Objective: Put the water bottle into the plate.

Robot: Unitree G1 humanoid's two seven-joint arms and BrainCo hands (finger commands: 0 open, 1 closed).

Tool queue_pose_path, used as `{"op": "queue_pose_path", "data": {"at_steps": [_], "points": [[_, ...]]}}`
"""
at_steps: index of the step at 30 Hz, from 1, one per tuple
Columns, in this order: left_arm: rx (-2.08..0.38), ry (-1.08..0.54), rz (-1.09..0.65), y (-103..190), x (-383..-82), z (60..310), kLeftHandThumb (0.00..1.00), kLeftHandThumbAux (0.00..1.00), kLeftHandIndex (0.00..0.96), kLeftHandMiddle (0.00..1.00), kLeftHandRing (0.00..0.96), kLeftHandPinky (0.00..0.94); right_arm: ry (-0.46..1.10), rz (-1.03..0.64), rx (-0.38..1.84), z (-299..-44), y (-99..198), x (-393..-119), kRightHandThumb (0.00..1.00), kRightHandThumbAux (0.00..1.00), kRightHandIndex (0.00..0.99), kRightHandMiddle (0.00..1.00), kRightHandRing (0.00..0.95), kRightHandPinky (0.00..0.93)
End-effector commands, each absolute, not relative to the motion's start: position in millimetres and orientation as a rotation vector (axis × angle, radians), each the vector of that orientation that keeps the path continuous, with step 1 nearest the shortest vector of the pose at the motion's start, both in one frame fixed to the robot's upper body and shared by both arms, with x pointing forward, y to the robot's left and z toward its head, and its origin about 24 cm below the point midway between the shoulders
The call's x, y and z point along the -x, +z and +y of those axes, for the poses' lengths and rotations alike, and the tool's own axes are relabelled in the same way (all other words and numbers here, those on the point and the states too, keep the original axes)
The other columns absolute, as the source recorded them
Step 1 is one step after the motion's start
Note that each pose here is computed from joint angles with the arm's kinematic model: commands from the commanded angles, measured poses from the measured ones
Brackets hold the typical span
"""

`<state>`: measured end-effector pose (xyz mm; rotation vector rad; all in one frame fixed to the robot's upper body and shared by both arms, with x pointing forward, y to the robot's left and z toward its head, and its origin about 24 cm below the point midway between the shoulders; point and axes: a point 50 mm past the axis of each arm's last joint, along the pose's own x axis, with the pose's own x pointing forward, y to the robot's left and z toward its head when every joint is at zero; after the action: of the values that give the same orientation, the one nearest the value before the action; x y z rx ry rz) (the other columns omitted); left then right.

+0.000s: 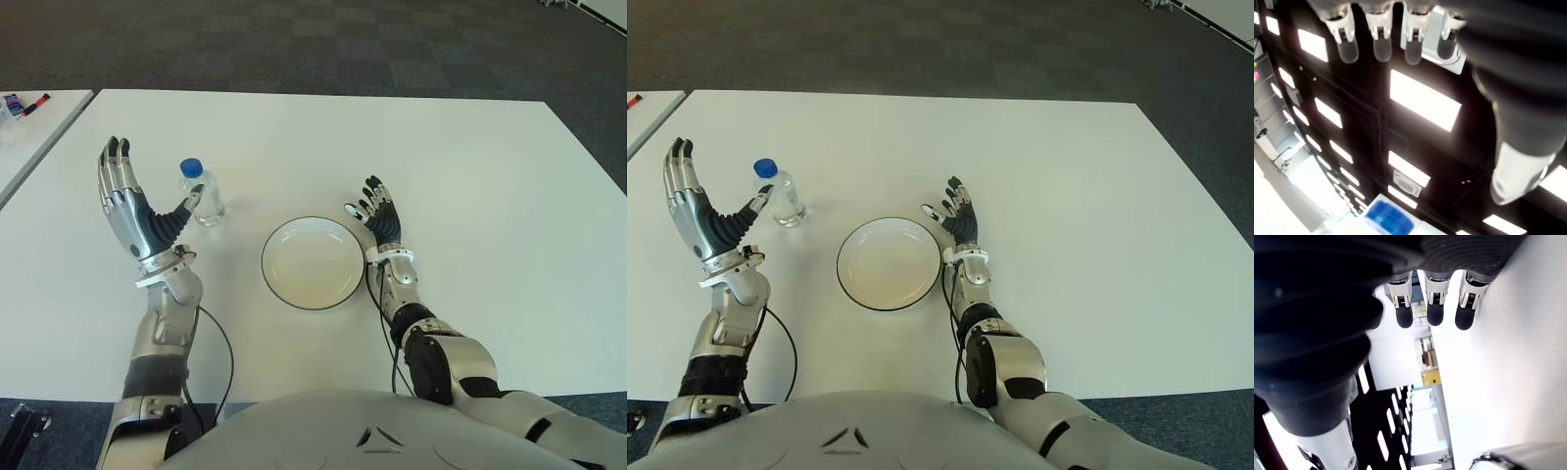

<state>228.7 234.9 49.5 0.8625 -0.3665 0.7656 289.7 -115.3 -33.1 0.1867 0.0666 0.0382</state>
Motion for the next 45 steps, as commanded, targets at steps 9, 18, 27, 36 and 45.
{"op": "queue_pose_path", "data": {"at_steps": [9,18,27,36,45], "points": [[-0.922,0.717,-0.284,41.5,-246.5,242.6,0.000,0.781,0.044,0.053,0.039,0.064,0.021,0.235,-0.206,-117.1,-63.3,-266.4,0.047,0.874,0.066,0.051,0.045,0.101],[-0.937,0.688,-0.261,40.3,-254.5,240.3,0.000,0.808,0.051,0.053,0.034,0.062,0.019,0.238,-0.208,-117.2,-63.6,-266.4,0.036,0.873,0.065,0.053,0.047,0.102],[-0.927,0.679,-0.253,41.1,-258.5,238.3,0.000,0.819,0.057,0.058,0.036,0.063,0.018,0.236,-0.212,-117.4,-63.5,-266.2,0.037,0.869,0.065,0.054,0.048,0.105],[-0.863,0.651,-0.244,42.3,-262.0,234.0,0.000,0.806,0.062,0.057,0.034,0.049,0.018,0.227,-0.205,-117.9,-62.9,-266.0,0.043,0.875,0.066,0.054,0.047,0.104],[-0.816,0.623,-0.244,44.7,-267.5,231.0,0.000,0.762,0.059,0.061,0.034,0.044,0.021,0.228,-0.204,-118.2,-62.9,-266.3,0.018,0.893,0.066,0.051,0.047,0.103]]}}
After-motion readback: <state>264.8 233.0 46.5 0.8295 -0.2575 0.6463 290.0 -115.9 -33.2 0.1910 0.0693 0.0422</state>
